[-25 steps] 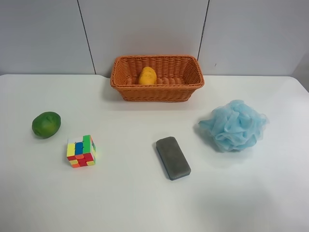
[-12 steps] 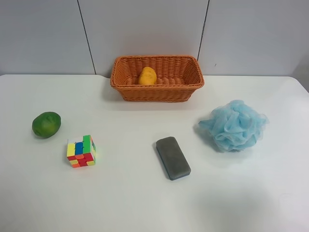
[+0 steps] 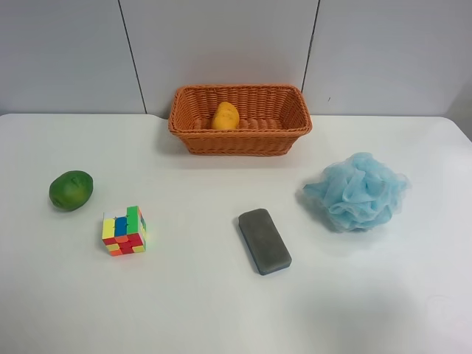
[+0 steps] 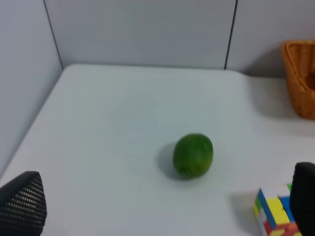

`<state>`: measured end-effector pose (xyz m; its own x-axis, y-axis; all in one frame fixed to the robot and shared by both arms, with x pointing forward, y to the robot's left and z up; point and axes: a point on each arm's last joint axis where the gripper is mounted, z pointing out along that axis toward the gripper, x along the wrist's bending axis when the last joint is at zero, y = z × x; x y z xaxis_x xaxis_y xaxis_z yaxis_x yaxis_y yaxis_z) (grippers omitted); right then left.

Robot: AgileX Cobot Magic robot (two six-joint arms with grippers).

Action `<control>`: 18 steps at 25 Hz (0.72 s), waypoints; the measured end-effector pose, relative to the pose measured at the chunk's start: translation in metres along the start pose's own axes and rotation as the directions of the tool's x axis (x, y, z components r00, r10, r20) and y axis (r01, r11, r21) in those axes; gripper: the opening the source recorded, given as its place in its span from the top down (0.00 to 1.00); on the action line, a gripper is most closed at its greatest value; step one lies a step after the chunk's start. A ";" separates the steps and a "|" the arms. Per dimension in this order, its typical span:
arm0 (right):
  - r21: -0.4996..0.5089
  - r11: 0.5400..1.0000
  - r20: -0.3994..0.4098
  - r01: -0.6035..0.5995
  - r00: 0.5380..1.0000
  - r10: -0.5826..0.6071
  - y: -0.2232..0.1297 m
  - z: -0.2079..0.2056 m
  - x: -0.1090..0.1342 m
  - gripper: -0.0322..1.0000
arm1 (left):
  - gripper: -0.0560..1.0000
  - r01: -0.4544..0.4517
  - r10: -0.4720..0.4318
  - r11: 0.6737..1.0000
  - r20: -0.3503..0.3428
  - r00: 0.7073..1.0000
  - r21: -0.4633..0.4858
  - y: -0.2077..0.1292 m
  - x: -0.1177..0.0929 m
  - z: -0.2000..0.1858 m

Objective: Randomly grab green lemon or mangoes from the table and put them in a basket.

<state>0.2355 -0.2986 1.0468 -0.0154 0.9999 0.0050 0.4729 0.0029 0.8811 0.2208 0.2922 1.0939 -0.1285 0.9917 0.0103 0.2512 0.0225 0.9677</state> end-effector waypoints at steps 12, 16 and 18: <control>0.000 1.000 0.000 -0.001 1.000 0.001 0.000 0.000 0.000 0.01 | 0.01 0.002 -0.014 0.982 0.062 0.998 0.187 -0.034 0.001 0.021; 0.000 1.000 0.000 -0.001 1.000 0.001 0.000 0.000 0.000 0.01 | 0.01 0.005 -0.018 0.981 0.066 0.998 0.193 -0.034 0.002 0.021; 0.000 1.000 0.000 -0.001 1.000 0.001 0.000 0.000 0.000 0.01 | 0.01 0.007 -0.020 0.981 0.065 0.998 0.193 -0.034 0.002 0.021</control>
<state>0.2355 -0.2986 1.0468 -0.0150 0.9999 0.0059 0.4730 0.0019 0.8811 0.2326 0.2960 1.0555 -0.0712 0.9971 -0.0253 0.4307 0.0536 0.9009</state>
